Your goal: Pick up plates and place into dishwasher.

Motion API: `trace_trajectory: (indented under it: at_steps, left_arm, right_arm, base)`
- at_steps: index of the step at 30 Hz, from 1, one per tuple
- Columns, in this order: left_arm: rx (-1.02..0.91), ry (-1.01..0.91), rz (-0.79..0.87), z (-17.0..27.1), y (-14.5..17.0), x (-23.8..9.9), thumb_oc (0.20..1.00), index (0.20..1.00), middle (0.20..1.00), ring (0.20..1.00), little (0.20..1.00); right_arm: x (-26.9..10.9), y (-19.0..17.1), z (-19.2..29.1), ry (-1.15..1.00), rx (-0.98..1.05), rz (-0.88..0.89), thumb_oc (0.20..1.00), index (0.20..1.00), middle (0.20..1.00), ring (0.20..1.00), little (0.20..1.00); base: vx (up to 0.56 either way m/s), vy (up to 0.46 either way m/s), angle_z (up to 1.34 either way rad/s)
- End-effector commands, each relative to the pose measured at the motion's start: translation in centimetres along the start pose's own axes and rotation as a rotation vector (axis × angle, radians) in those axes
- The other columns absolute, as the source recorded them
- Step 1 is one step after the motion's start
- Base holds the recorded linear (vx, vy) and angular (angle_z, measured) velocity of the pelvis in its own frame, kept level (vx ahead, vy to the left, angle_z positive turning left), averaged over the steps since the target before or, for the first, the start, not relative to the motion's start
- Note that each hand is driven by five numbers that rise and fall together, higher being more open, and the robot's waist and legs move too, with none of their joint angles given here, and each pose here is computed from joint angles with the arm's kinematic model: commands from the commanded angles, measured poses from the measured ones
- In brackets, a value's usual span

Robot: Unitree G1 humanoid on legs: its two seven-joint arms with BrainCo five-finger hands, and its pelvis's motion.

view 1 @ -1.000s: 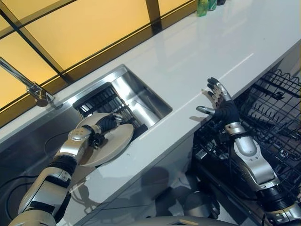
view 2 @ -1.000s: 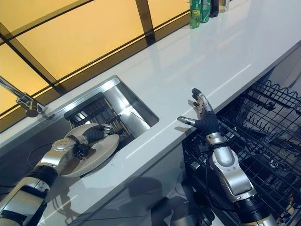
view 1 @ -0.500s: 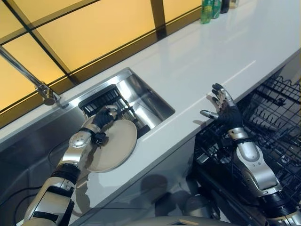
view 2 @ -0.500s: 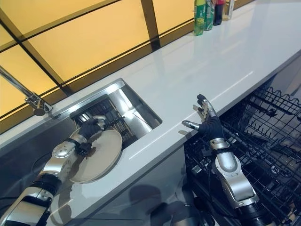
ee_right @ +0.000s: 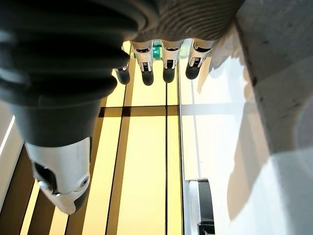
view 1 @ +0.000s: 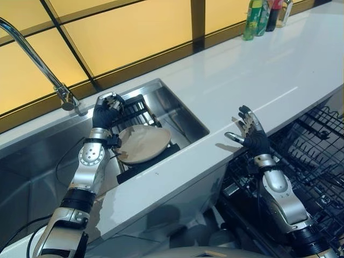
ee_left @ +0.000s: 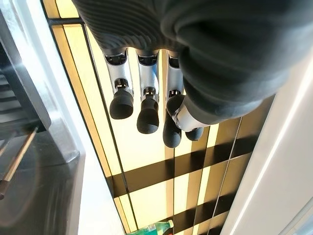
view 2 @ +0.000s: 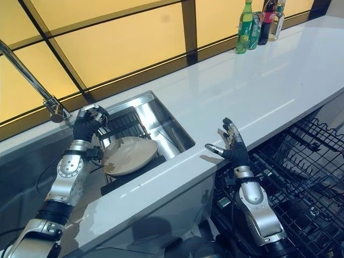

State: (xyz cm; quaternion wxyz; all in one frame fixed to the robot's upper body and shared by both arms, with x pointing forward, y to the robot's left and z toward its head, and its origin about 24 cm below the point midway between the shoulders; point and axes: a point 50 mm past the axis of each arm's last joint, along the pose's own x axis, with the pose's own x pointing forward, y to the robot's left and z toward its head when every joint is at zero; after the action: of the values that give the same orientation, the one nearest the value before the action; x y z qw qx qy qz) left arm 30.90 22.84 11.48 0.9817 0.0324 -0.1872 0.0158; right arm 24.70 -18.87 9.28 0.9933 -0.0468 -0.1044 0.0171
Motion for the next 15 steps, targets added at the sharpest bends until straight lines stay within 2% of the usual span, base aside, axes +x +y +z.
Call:
trace_trajectory:
  at_steps: [1,3,4,5,6,11,15]
  left_arm:
    - [0.052,-0.139,0.052,2.5,1.3,1.0,0.200,0.200,0.200,0.200,0.200]
    - [0.074,-0.153,0.054,2.6,1.3,0.9,0.200,0.200,0.200,0.200,0.200]
    - [0.116,-0.169,0.047,2.8,1.2,0.9,0.420,0.420,0.420,0.420,0.420]
    - [0.162,-0.187,0.042,3.0,1.2,0.9,0.561,0.561,0.561,0.561,0.561]
    - [0.289,-0.234,0.023,3.8,1.3,0.9,1.000,1.000,1.000,1.000,1.000]
    - [0.802,-0.348,-0.129,6.5,2.3,0.8,1.000,1.000,1.000,1.000,1.000]
    - [1.065,-0.298,-0.265,7.3,4.0,0.0,1.000,1.000,1.000,1.000,1.000]
  right_arm:
    - [-0.1,0.1,0.8,-0.057,0.008,0.000,1.000,1.000,1.000,1.000,1.000]
    - [-0.1,-0.1,0.7,-0.054,0.007,-0.002,1.000,1.000,1.000,1.000,1.000]
    - [-0.2,-0.2,0.7,-0.053,0.007,-0.002,1.000,1.000,1.000,1.000,1.000]
    - [-0.2,-0.2,0.7,-0.053,0.007,-0.003,1.000,1.000,1.000,1.000,1.000]
    - [-0.3,-0.4,0.8,-0.055,0.007,-0.004,1.000,1.000,1.000,1.000,1.000]
    - [-0.3,-1.5,1.5,-0.069,-0.001,-0.022,1.000,1.000,1.000,1.000,1.000]
    - [-0.4,-2.7,2.2,-0.076,-0.020,-0.037,1.000,1.000,1.000,1.000,1.000]
  base:
    - [0.02,-0.014,0.05]
    - [0.01,-0.005,0.02]
    - [0.00,0.000,0.00]
    - [0.00,0.000,0.00]
    - [0.00,0.000,0.00]
    - [-0.01,-0.005,0.00]
    - [-0.03,0.023,0.06]
